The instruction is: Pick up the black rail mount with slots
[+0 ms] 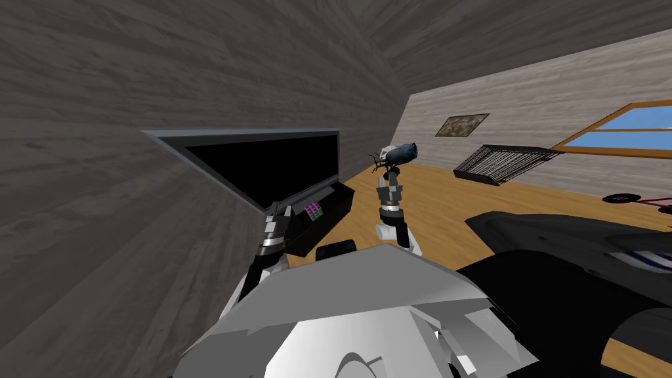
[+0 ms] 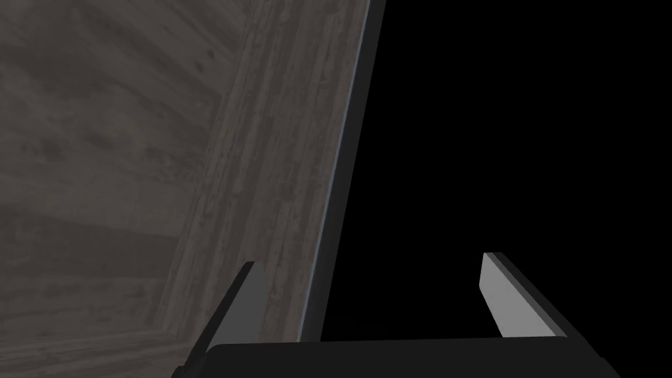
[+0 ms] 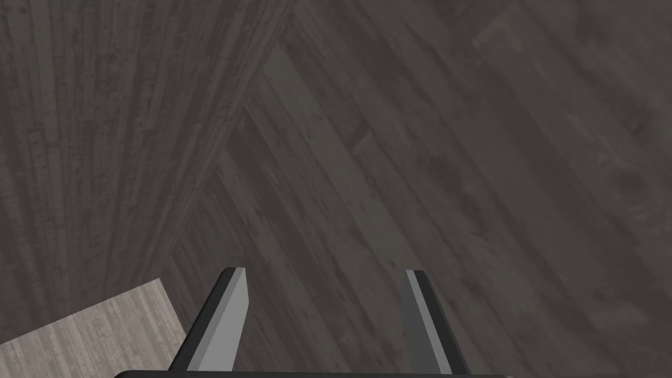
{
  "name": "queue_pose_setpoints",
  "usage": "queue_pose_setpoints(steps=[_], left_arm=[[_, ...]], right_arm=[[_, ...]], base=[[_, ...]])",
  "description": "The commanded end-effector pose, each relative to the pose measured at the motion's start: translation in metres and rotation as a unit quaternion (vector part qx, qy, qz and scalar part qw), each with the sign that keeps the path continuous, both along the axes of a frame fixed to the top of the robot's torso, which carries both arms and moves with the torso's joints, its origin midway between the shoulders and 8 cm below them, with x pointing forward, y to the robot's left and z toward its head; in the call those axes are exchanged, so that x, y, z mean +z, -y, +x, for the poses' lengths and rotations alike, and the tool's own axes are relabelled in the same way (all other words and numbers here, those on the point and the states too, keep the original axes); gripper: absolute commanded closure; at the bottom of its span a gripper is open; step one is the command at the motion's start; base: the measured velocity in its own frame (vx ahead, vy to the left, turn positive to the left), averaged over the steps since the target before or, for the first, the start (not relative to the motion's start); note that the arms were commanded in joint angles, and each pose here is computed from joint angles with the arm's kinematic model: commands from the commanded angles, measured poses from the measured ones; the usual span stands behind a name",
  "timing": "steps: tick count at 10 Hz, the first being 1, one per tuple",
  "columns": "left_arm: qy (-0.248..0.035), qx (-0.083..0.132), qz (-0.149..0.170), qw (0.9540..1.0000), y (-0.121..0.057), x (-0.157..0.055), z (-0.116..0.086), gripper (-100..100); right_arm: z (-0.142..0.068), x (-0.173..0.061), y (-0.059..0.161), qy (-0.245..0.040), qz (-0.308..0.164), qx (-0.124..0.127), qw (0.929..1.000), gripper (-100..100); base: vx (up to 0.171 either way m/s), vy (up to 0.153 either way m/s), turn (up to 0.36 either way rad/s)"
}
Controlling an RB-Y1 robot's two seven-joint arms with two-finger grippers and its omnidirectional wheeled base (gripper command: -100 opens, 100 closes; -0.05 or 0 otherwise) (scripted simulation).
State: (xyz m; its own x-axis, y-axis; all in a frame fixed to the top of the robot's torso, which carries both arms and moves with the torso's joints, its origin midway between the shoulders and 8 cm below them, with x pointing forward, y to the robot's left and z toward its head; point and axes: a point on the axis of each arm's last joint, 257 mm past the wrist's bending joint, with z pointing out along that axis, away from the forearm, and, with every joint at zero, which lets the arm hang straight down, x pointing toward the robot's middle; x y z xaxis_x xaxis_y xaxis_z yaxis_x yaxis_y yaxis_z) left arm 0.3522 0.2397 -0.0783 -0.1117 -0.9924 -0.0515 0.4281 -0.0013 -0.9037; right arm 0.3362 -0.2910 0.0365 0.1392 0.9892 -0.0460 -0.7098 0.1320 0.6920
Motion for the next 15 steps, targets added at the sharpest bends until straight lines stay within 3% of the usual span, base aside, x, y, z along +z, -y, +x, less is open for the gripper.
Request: queue_pose_setpoints(steps=[1, 2, 5, 6, 7, 8, 10, 11, 13, 14, 15], left_arm=[[-0.037, -0.012, 0.000, 0.9992, 0.002, -0.029, 0.003, -100], [-0.037, -0.012, 0.000, 0.9992, 0.002, -0.029, 0.003, -100], [-0.139, -0.037, 0.001, 0.9895, 0.002, -0.105, -0.003, -100], [-0.140, -0.038, 0.003, 0.9894, 0.002, -0.106, -0.004, -100], [-0.176, -0.045, 0.005, 0.9833, 0.001, -0.133, -0.009, -100], [-0.176, -0.045, 0.005, 0.9833, 0.001, -0.133, -0.009, -100], [-0.245, -0.057, 0.012, 0.9677, -0.004, -0.183, -0.024, -100], [-0.250, -0.055, 0.013, 0.9665, -0.006, -0.189, -0.025, -100], [-0.321, -0.061, 0.024, 0.9448, -0.016, -0.240, -0.046, -100], [-0.358, -0.060, 0.031, 0.9311, -0.024, -0.268, -0.060, -100], [-0.359, -0.059, 0.032, 0.9308, -0.025, -0.269, -0.060, -100]], right_arm=[[0.000, 0.000, 0.000, 0.000, 0.000, 0.000, 1.0000, 0], [0.000, 0.000, 0.000, 0.000, 0.000, 0.000, 1.0000, 0], [0.000, 0.000, 0.000, 0.000, 0.000, 0.000, 1.0000, 0], [0.000, 0.000, 0.000, 0.000, 0.000, 0.000, 1.0000, 0], [0.000, 0.000, 0.000, 0.000, 0.000, 0.000, 1.0000, 0], [0.000, 0.000, 0.000, 0.000, 0.000, 0.000, 1.0000, 0], [0.000, 0.000, 0.000, 0.000, 0.000, 0.000, 1.0000, 0], [0.000, 0.000, 0.000, 0.000, 0.000, 0.000, 1.0000, 0], [0.000, 0.000, 0.000, 0.000, 0.000, 0.000, 1.0000, 0], [0.000, 0.000, 0.000, 0.000, 0.000, 0.000, 1.0000, 0], [0.000, 0.000, 0.000, 0.000, 0.000, 0.000, 1.0000, 0]], base=[[0.010, 0.013, -0.099], [0.008, 0.011, -0.064], [0.019, 0.017, -0.173], [0.017, 0.021, -0.079], [0.019, 0.013, -0.126], [0.015, 0.008, -0.076], [0.026, 0.008, -0.179], [0.025, 0.015, -0.091], [0.034, 0.009, -0.216], [0.050, 0.012, -0.276], [0.034, 0.013, -0.063]])
